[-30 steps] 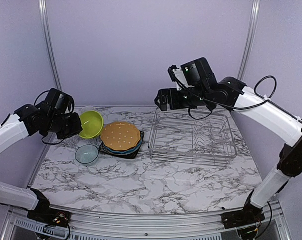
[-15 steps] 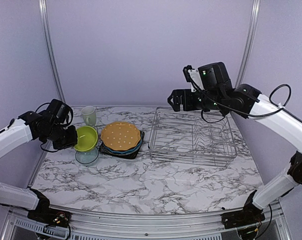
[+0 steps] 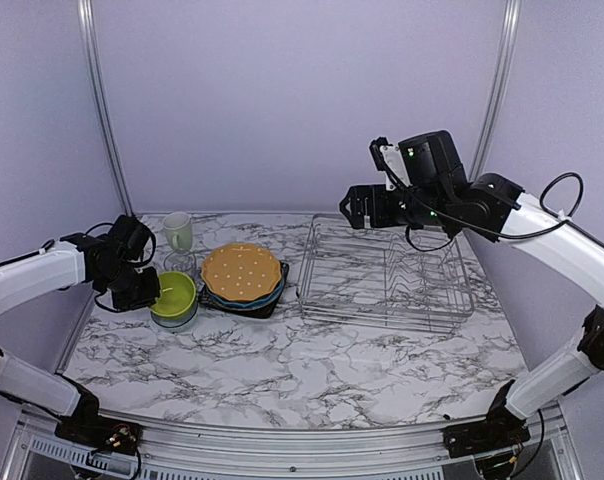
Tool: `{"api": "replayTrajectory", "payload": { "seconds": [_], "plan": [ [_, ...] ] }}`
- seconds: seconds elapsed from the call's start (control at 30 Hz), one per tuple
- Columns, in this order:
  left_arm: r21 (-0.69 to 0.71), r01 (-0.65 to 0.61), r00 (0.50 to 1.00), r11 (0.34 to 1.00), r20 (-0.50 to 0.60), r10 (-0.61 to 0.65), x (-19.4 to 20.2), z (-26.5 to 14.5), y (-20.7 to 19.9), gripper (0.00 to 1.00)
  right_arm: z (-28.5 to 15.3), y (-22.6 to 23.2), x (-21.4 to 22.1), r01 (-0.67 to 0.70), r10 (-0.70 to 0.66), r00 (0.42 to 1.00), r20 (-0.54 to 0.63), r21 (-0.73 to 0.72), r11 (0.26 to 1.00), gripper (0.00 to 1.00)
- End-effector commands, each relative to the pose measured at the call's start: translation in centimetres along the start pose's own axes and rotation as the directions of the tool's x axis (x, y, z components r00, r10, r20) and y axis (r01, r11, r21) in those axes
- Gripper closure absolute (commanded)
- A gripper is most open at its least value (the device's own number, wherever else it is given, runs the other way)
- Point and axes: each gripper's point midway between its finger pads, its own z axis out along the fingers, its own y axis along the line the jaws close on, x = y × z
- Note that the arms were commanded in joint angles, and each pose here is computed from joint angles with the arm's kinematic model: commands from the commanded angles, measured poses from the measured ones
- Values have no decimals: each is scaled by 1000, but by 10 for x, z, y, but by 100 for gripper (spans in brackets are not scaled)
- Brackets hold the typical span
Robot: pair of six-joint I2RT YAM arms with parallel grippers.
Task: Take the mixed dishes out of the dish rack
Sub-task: Place the bowl in the bowl.
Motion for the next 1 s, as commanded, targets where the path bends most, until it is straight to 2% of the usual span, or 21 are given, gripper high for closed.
{"api": "replayTrajectory", "payload": {
  "seconds": [0.0,0.2,0.37,0.43,0.57,0.67,0.7,0.77,0.8,0.97],
  "plan": [
    [41,-9,1000,999,20,8,-8,11,-10,100,-9,-6,-8,-14,14,999,29,12,1000,2],
    [16,-15,1000,1000,-3,15,-1,22,-5,93,-7,-9,-7,-20,20,1000,22,16,1000,2],
    [1,-20,1000,1000,-14,20,2,25,-2,82,-5,-13,-4,-28,27,1000,15,21,999,2],
    [2,-21,1000,1000,-11,21,1,23,-2,71,-4,-15,-3,-34,34,999,12,22,999,2],
    [16,-30,1000,999,8,30,-6,13,-7,55,-2,-17,0,-34,34,999,6,24,999,2],
    [37,-43,998,998,50,41,-22,-7,-14,36,-1,-18,2,-39,39,999,-7,6,999,2],
    [45,-51,997,998,68,48,-28,-14,-17,28,0,-18,3,-40,40,999,-12,-4,999,2],
    [59,-69,992,996,109,63,-41,-32,-22,4,1,-19,3,-49,48,999,-15,-28,998,2],
    [69,-83,989,994,130,74,-48,-42,-25,2,2,-20,3,-52,52,999,-18,-40,998,2],
    [140,-159,964,977,238,122,-81,-91,-47,1,3,-24,-6,-58,57,998,-12,-94,994,2]
  ]
}}
